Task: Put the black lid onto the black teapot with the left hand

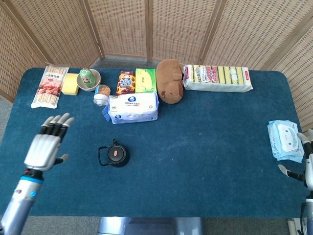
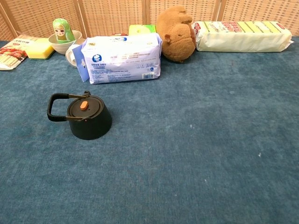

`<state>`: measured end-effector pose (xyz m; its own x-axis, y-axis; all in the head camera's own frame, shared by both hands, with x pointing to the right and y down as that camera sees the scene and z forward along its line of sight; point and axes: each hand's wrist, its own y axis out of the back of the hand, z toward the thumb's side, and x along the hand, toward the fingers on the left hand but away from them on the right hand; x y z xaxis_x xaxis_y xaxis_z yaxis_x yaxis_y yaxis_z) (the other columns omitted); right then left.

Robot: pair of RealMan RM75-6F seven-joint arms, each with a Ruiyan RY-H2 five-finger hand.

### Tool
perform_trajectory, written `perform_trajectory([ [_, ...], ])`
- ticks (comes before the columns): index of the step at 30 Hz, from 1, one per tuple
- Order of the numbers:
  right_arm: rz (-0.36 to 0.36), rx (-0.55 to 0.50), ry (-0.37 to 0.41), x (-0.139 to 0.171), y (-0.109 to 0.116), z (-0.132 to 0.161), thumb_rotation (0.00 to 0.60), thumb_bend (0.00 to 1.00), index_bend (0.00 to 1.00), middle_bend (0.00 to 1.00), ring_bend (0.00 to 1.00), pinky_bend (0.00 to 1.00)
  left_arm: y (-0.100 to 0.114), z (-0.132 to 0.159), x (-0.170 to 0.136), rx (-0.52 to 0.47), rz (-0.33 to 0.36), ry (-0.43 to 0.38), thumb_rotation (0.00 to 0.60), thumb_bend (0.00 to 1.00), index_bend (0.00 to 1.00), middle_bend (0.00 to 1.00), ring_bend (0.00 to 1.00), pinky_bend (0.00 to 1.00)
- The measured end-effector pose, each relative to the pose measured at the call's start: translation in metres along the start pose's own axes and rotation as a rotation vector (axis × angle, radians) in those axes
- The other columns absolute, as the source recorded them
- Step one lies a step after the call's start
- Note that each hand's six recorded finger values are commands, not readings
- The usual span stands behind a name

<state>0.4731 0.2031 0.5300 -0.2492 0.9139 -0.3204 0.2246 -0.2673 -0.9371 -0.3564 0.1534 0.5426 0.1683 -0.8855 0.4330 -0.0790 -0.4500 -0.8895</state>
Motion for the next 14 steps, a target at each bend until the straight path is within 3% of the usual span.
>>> perform_trajectory([
  [8,-0.023,0.0,0.009,0.006,0.007,0.003,0.6,0.06,0.13,0.01,0.0,0.0,-0.015,-0.068,-0.051,-0.132,0.028,0.075,0.6,0.14,0.0,0.0,0.0,0.05],
  [14,-0.035,0.004,-0.006,0.006,0.01,-0.001,0.6,0.06,0.13,0.0,0.0,0.0,-0.021,-0.084,-0.072,-0.147,0.035,0.072,0.6,0.14,0.0,0.0,0.0,0.05],
])
